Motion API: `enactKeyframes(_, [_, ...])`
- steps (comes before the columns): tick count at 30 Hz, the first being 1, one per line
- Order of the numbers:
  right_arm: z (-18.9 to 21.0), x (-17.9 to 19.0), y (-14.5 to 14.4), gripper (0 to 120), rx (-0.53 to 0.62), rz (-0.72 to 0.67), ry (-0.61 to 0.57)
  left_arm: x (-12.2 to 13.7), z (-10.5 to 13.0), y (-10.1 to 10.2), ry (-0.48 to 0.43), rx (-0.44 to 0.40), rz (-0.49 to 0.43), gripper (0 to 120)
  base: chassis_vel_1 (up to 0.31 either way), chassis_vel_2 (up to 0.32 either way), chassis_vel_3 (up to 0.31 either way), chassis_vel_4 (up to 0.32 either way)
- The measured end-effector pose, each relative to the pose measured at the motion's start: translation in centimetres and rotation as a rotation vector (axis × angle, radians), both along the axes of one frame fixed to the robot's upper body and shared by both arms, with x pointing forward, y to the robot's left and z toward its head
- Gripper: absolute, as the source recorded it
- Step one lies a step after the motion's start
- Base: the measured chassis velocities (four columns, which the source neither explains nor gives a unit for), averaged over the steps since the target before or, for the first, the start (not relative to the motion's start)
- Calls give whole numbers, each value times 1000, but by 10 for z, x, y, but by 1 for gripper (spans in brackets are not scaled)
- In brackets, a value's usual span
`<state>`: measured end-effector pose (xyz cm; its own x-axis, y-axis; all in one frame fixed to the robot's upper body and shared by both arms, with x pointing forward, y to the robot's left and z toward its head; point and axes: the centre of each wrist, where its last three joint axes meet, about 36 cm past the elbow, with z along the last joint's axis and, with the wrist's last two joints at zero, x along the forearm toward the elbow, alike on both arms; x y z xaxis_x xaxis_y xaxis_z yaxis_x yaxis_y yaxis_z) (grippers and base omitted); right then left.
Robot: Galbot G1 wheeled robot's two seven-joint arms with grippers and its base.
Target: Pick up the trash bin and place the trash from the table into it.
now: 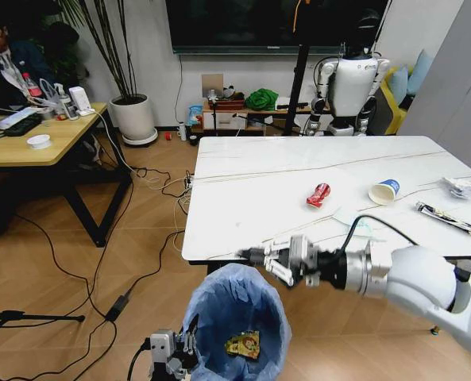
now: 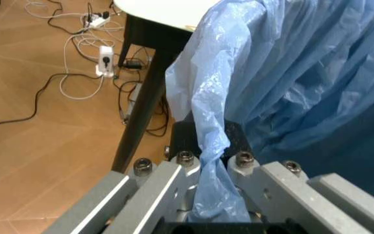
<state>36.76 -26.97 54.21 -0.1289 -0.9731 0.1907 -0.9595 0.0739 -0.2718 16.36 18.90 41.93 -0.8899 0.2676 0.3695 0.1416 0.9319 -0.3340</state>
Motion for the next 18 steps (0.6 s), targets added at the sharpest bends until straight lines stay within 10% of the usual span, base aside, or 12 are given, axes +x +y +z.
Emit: enactKeyframes(18, [-30, -5, 0, 0, -100, 195, -32, 1, 3, -2, -4, -15, 13, 0, 0, 0, 0, 0])
